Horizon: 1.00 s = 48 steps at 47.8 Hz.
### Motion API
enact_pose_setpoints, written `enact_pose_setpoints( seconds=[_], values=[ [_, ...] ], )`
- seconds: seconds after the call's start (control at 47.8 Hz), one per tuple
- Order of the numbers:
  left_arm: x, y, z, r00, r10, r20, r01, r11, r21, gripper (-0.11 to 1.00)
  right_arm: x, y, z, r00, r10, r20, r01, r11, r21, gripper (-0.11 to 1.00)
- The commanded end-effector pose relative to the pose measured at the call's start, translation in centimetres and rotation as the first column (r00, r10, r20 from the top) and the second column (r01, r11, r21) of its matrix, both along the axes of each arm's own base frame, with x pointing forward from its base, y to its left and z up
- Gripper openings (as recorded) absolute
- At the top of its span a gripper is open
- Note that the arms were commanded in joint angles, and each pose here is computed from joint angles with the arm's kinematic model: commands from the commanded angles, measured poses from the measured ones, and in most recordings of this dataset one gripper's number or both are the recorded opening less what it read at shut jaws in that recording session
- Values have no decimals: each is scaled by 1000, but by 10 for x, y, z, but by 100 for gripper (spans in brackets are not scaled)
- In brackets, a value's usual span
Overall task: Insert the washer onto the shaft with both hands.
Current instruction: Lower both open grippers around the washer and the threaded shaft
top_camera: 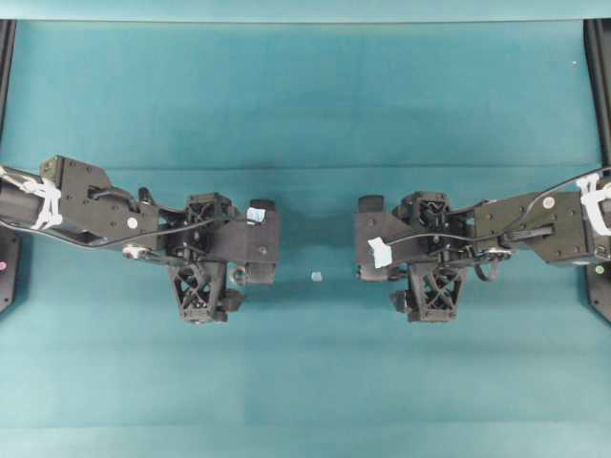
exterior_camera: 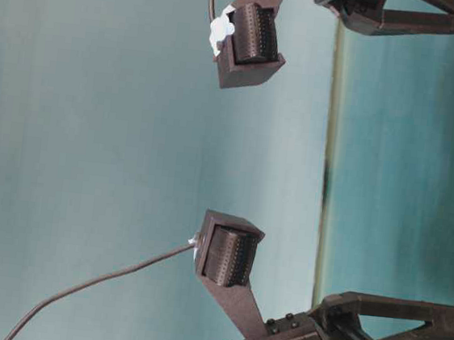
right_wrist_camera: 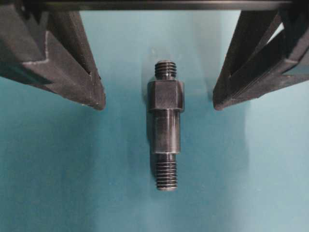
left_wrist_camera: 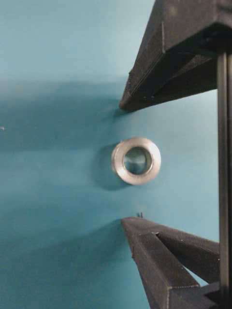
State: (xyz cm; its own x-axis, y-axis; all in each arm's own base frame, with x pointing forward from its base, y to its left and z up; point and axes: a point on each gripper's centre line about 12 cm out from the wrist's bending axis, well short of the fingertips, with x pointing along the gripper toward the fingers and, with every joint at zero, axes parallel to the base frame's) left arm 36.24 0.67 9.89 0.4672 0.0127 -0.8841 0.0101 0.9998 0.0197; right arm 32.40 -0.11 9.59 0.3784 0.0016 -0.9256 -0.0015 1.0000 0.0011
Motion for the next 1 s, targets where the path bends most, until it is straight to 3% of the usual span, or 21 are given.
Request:
enact_pose_setpoints(
  seconds=[0.0,0.983],
  values=[
    [2,3,5,1000,4,20,-4,1000,4,95,2,0,3,1000,11,14,-11,1000,-5,81],
    [1,0,5,1000,6,17,-6,1000,-2,94,2,0,0,1000,6,6,-6,1000,-2,81]
  ],
)
